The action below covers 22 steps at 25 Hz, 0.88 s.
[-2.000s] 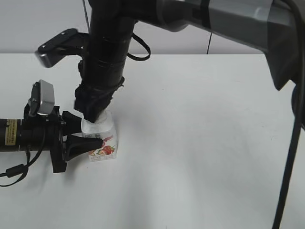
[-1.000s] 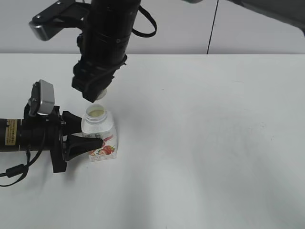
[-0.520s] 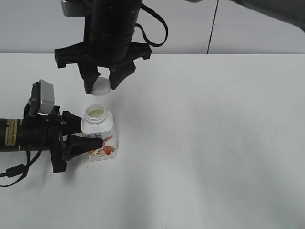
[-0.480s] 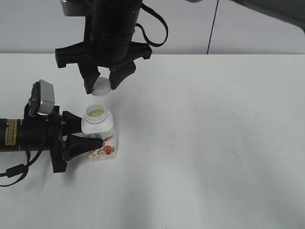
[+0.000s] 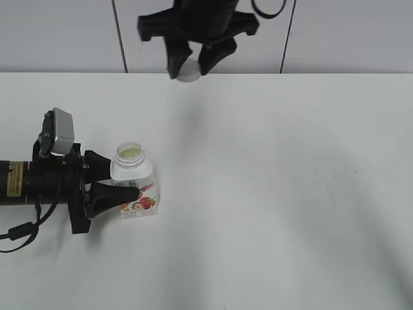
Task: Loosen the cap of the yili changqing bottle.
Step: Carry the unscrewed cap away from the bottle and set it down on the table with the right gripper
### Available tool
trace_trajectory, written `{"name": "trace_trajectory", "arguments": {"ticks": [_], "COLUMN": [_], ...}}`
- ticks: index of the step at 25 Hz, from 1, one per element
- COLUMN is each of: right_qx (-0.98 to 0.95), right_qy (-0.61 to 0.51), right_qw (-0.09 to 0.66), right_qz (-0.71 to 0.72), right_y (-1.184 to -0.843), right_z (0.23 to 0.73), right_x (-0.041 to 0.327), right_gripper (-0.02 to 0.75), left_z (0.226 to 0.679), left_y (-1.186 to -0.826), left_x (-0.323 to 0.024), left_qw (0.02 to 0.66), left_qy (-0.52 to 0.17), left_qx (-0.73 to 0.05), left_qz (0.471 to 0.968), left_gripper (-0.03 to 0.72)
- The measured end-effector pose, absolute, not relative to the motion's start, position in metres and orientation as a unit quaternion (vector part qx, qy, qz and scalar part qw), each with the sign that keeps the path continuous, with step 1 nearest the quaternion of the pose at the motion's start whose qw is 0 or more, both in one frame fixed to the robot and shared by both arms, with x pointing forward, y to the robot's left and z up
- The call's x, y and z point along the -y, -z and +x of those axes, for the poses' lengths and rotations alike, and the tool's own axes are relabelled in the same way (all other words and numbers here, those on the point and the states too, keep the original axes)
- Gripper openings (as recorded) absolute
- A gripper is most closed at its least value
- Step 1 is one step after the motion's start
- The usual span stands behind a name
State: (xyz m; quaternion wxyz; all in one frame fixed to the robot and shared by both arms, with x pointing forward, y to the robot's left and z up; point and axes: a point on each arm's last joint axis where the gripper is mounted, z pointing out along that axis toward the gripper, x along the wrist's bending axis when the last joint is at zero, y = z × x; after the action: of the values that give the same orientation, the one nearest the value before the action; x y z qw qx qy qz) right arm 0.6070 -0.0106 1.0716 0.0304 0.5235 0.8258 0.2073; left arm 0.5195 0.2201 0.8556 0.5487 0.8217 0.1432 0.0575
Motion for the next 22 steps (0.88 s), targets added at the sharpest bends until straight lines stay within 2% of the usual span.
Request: {"name": "trace_trajectory", "arguments": {"ticks": [6,14,19,22], "right_qx": [-0.784,-0.744,-0.727,-0.724], "right_qy": [-0.173,-0.089,-0.044,-0.020], "right_qw": [0.043,0.071,0.055,0.039], "right_qz": [0.594,0.659,0.683,0.688], "right_y": [-1.071,-1.058,-1.037,-1.020], "right_z": [0.631,0.622,0.611,0.603], "right_x": [0.097,0.201,0.239,0.246], "right_gripper": [0.385,0.385,0.385,0.385], "left_z": [0.519,0.519,0.519,0.519], "left_y": [-0.856,-0.856,-0.856,-0.856], "left_x": [-0.220,-0.220,-0.220,-0.220], "left_qw": [0.549,0.549,0.549,0.549], "left_qy": [-0.058,-0.058,-0.058,-0.058], "left_qx": [-0.143,-0.143,-0.143,-0.143], "left_qz": [0.822,0.822,0.822,0.822], "left_gripper": [0.358,0.358,0.358,0.358]}}
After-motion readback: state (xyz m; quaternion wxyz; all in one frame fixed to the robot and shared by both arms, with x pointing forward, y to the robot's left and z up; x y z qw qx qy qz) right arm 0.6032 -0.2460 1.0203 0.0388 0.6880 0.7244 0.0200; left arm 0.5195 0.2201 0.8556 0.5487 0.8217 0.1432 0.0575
